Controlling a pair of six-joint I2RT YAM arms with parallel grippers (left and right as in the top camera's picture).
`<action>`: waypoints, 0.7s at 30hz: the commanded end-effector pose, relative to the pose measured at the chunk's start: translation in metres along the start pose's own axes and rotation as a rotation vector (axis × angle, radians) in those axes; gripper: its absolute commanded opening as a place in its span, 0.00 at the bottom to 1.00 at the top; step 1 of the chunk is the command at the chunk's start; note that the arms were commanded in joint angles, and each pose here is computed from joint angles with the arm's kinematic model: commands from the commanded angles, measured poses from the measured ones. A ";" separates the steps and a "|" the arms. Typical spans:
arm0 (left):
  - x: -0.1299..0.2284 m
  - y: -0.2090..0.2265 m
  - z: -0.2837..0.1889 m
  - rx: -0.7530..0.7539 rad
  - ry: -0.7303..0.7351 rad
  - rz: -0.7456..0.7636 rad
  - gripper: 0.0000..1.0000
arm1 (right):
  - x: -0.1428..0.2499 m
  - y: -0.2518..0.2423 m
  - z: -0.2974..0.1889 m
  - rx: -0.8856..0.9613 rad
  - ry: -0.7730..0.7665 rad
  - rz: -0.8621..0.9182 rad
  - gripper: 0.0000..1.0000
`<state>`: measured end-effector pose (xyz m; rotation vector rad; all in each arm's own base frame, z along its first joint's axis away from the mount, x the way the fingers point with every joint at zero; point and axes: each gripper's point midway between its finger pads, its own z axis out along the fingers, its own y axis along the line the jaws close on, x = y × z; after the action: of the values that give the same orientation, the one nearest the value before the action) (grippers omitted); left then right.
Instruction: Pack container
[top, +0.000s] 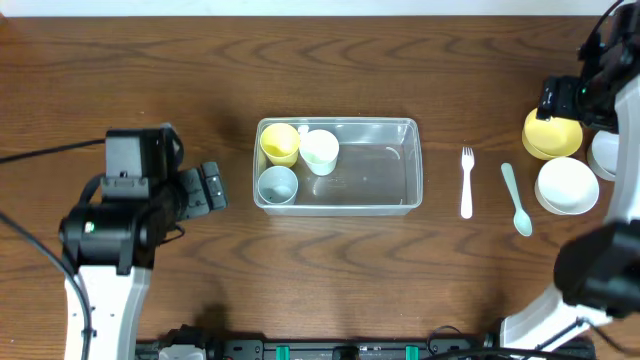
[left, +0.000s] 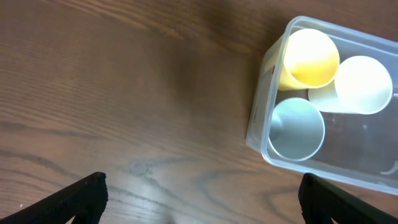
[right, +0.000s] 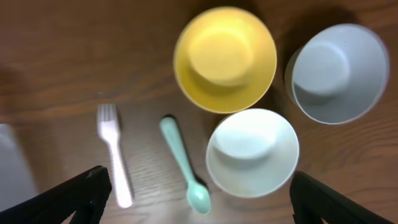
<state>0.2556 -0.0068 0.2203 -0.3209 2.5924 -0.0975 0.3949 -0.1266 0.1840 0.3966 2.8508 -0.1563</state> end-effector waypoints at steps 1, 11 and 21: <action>0.008 0.006 0.000 -0.020 0.019 -0.015 0.98 | -0.002 -0.007 0.044 0.023 0.081 -0.025 0.92; 0.015 0.007 -0.001 -0.027 0.044 -0.039 0.98 | -0.013 -0.004 0.135 0.056 0.141 -0.064 0.89; 0.015 0.007 -0.001 -0.027 0.043 -0.043 0.98 | -0.002 0.015 0.172 -0.003 0.203 -0.098 0.85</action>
<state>0.2427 -0.0064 0.2141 -0.3616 2.6309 -0.0986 0.4365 -0.1470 0.0267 0.3382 3.0587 -0.1739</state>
